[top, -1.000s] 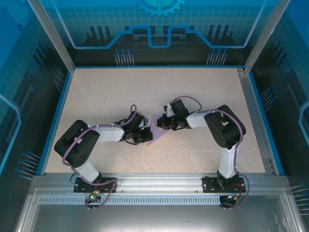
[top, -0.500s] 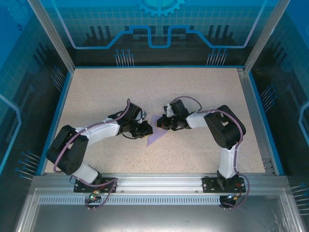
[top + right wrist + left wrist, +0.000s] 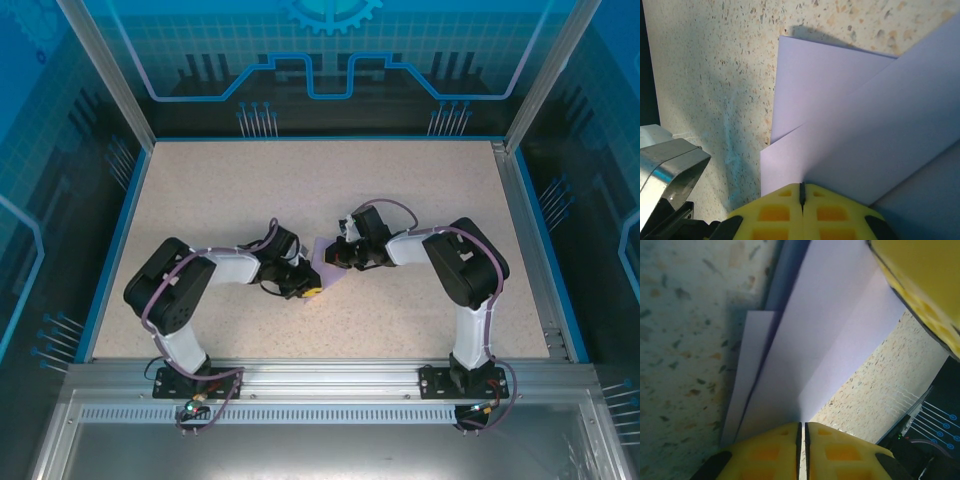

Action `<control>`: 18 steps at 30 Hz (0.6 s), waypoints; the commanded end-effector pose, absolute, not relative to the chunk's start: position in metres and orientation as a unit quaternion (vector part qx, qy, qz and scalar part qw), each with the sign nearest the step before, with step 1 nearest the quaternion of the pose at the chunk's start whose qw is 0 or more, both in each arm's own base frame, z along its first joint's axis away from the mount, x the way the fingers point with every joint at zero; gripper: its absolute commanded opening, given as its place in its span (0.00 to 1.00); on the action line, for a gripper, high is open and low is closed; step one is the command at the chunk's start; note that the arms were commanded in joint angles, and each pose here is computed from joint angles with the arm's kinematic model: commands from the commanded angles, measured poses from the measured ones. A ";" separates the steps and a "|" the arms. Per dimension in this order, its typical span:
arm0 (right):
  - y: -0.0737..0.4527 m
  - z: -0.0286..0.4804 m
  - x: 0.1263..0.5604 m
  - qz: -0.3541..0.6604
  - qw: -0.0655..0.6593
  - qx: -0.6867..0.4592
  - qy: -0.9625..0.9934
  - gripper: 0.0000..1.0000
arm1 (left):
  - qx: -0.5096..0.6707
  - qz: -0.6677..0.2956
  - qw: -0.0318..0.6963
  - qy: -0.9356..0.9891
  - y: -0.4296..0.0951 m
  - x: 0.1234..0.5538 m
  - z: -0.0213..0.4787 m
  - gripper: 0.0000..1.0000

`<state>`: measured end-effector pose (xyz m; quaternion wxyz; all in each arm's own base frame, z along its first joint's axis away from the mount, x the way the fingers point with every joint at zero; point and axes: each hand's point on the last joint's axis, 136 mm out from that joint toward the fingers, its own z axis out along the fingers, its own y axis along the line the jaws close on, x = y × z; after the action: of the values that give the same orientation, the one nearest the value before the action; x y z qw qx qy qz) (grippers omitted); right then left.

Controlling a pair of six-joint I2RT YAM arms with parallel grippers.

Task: Fold a paper plane with a square sheet of paper (pick it up from the middle)
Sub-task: Fourth fold the wing at the center of the table.

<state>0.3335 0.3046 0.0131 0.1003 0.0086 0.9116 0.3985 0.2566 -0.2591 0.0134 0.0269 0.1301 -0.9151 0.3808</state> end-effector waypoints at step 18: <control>0.274 -0.040 0.310 0.312 0.054 0.033 0.948 0.04 | 0.153 0.293 0.070 -0.941 -0.207 0.206 -0.022 0.10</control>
<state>0.3333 0.3043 0.0127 0.1012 0.0058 0.9121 0.3972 0.2445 -0.2387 0.0117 0.0082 0.1212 -0.9202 0.3721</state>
